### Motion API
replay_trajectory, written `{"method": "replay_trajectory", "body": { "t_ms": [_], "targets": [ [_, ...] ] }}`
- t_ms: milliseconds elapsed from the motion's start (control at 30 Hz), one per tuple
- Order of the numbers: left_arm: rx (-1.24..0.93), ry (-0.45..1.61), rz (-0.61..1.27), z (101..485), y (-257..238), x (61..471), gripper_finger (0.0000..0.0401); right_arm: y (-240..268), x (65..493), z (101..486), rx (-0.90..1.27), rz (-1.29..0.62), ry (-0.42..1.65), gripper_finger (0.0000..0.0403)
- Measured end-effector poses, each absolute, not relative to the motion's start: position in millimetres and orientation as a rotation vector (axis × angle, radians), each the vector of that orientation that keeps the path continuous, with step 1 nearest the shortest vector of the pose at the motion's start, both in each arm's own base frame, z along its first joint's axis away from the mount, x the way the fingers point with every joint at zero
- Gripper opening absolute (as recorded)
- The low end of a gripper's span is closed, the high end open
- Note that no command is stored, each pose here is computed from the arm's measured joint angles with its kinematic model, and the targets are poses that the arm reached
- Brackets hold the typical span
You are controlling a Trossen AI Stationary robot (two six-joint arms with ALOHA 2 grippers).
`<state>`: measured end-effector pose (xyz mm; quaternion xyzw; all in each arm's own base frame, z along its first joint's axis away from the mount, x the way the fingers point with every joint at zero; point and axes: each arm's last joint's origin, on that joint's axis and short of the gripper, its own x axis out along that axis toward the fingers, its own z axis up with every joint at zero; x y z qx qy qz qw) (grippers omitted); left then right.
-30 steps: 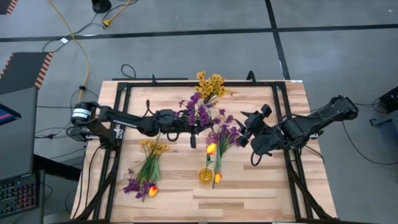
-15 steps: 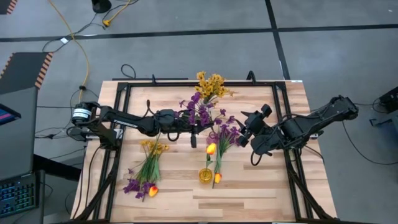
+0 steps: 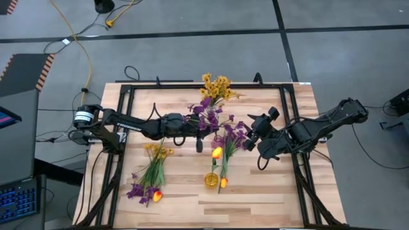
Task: Sort flowers into vase by color
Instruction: Put the middle violet flowers into the violet vase
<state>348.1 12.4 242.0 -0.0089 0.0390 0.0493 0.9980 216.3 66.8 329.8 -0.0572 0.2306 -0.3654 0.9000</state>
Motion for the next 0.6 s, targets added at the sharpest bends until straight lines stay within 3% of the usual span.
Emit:
{"method": "replay_trajectory", "body": {
  "t_ms": [600],
  "targets": [
    [-0.042,0.158,0.147,234.1,13.7,347.0,0.0033,66.9,216.4,329.8,-0.116,-0.756,0.476,0.0203]
  ]
}}
